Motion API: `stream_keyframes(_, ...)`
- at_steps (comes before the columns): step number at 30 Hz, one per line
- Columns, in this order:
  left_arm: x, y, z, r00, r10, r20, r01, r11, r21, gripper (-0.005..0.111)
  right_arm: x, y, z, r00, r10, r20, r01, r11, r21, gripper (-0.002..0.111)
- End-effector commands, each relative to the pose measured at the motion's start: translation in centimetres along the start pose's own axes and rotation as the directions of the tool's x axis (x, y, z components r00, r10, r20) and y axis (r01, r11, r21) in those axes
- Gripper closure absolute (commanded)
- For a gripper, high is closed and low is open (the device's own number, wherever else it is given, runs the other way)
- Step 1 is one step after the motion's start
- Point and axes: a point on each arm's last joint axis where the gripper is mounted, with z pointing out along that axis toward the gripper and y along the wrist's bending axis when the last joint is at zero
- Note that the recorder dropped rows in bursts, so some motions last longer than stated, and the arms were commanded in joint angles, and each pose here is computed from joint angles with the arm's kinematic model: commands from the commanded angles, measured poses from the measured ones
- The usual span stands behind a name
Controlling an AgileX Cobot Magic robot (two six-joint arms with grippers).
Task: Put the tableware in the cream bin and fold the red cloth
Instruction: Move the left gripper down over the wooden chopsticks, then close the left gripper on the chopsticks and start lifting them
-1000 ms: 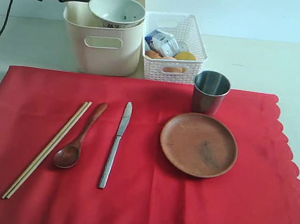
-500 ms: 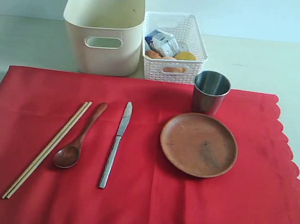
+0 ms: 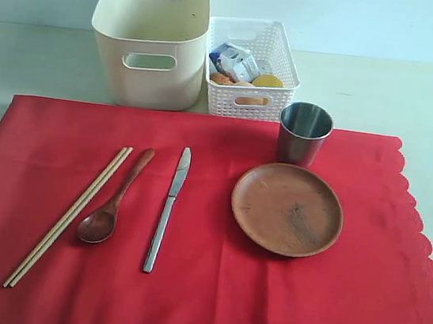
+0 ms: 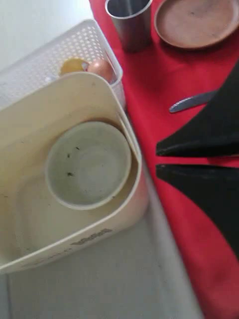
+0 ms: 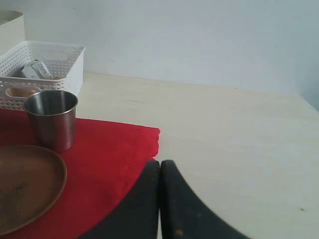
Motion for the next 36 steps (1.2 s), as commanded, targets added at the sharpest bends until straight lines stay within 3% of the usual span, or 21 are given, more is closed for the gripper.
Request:
stream_keyframes(1, 3.0, 0.7, 0.8, 0.997, -0.026, -0.07, 0.023, 0.999, -0.042, 0.107, 0.1, 0.0, 0.0, 1.0, 0.002, 0.003, -0.002, 1.0, 0.004, 0.108)
stream_keyframes(4, 5.7, 1.4, 2.6, 0.989, -0.053, -0.135, 0.046, 0.998, -0.051, 0.107, 0.1, 0.0, 0.0, 1.0, 0.002, 0.003, -0.002, 1.0, 0.004, 0.108)
stream_keyframes(8, 7.5, 1.0, 4.2, 0.987, 0.003, -0.161, -0.011, 0.999, -0.046, 0.105, 0.1, 0.0, 0.0, 1.0, 0.002, 0.003, -0.002, 1.0, 0.004, 0.108)
stream_keyframes(17, 8.9, -2.2, 7.2, 0.962, 0.174, -0.211, -0.176, 0.984, 0.008, 0.078, 0.1, 0.0, 0.0, 1.0, 0.002, 0.003, -0.002, 1.0, 0.004, 0.108)
stream_keyframes(36, 11.8, -3.7, 12.6, 0.901, 0.235, -0.364, -0.223, 0.972, 0.076, 0.078, 0.1, 0.0, 0.0, 1.0, 0.006, 0.003, -0.006, 1.0, 0.003, 0.108)
